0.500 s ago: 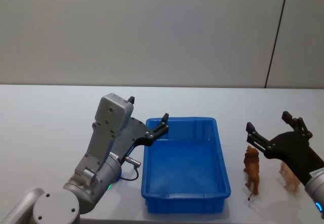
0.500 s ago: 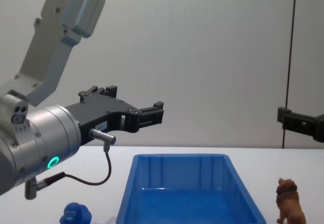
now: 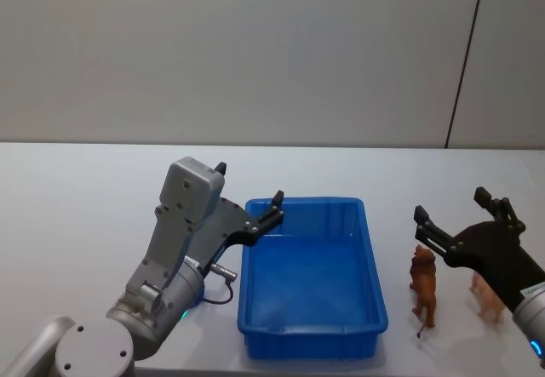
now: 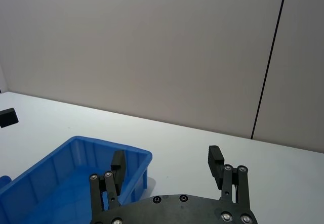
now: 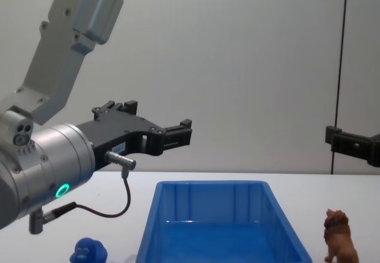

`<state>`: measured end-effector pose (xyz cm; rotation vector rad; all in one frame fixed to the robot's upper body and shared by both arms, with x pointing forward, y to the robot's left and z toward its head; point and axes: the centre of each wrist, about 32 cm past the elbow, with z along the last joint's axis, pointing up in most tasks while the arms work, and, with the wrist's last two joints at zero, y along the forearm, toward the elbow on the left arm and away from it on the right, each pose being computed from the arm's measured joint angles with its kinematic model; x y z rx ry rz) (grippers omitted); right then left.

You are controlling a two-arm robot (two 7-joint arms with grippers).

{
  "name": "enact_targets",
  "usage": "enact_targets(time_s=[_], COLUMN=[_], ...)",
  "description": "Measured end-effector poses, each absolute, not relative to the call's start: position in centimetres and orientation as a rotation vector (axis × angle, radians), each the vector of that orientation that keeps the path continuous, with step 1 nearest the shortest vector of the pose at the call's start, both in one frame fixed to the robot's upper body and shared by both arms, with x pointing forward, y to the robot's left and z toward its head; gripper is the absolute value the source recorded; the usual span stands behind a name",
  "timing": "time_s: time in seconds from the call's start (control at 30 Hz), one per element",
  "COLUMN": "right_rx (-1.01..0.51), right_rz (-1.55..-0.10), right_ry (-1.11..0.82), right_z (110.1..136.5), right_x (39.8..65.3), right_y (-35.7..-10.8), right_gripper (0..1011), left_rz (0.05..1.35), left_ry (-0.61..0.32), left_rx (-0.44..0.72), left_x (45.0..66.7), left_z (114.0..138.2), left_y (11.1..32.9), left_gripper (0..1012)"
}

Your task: Pick up the two dolls from the table and place them into the box.

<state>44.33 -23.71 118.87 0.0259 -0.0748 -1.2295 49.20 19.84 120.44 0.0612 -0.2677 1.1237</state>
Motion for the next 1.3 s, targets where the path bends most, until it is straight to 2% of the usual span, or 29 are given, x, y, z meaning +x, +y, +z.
enact_targets(time_s=[0.53, 1.0, 1.3], right_rx=[0.022, -0.03, -0.137], right_rz=[-1.232, -1.247, -1.267], right_ry=[-0.075, -0.062, -0.033], right_z=[118.9, 118.6, 118.2], right_x=[44.5, 45.7, 46.4], right_y=[-24.1, -26.7, -28.7], right_gripper=[1001, 1001, 1001], left_rz=[1.124, 1.124, 1.124], left_ry=[-0.268, -0.268, -0.268], left_rx=[0.061, 0.061, 0.061], left_x=[49.2, 49.2, 49.2], left_z=[120.4, 120.4, 120.4], left_y=[19.8, 19.8, 19.8], left_gripper=[1002, 1002, 1002])
